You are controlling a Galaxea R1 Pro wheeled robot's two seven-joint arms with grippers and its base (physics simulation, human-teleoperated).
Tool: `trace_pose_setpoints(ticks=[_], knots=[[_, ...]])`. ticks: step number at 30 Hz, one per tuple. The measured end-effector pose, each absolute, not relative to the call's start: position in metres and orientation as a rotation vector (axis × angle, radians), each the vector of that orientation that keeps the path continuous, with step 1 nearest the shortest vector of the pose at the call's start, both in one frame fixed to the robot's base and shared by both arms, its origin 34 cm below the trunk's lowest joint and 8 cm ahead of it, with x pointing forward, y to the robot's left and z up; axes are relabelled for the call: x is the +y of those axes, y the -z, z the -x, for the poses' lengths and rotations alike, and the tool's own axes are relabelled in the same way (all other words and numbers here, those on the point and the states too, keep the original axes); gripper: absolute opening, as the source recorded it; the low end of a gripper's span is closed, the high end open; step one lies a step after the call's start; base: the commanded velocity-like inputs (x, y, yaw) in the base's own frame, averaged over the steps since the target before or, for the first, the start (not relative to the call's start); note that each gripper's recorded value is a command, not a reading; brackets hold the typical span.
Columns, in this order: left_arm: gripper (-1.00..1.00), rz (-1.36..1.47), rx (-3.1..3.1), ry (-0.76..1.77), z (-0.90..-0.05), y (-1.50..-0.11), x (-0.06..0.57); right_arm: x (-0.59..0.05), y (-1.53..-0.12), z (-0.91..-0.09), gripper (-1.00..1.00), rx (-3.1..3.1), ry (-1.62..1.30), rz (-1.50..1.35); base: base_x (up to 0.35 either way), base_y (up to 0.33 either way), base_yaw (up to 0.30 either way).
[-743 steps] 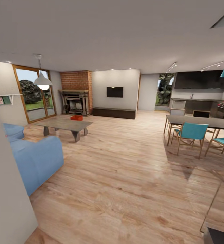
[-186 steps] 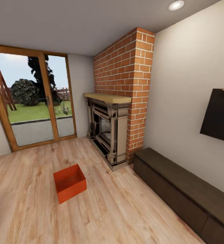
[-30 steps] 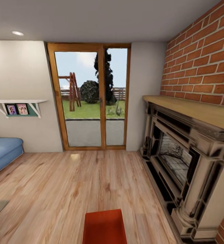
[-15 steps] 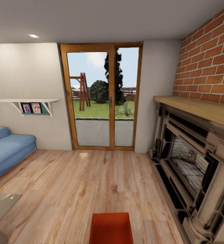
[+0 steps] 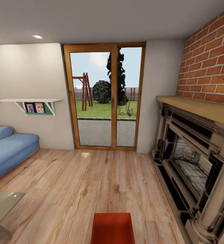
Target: Move the two storage containers from the living room to the garage. In the garage, place one container on the floor and stack the other container on top of it (either order is fine).
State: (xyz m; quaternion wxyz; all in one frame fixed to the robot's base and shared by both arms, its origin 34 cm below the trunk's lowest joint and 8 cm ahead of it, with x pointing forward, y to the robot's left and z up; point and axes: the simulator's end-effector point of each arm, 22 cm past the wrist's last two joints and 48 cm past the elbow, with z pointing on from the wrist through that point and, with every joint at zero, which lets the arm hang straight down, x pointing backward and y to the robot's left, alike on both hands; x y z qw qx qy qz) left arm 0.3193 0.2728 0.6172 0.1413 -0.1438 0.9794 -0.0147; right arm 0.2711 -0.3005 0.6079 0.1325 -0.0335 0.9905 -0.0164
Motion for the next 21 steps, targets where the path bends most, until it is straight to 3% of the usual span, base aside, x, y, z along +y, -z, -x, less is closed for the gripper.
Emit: trace_pose_setpoints(ticks=[21], knots=[[1.0, 0.418, 2.826, 0.04, -0.3196, -0.6174, 0.274, -0.2994, -0.6077, -0.2704, 1.0, 2.877, 0.048, 0.101, 0.0, 0.0, 0.0]])
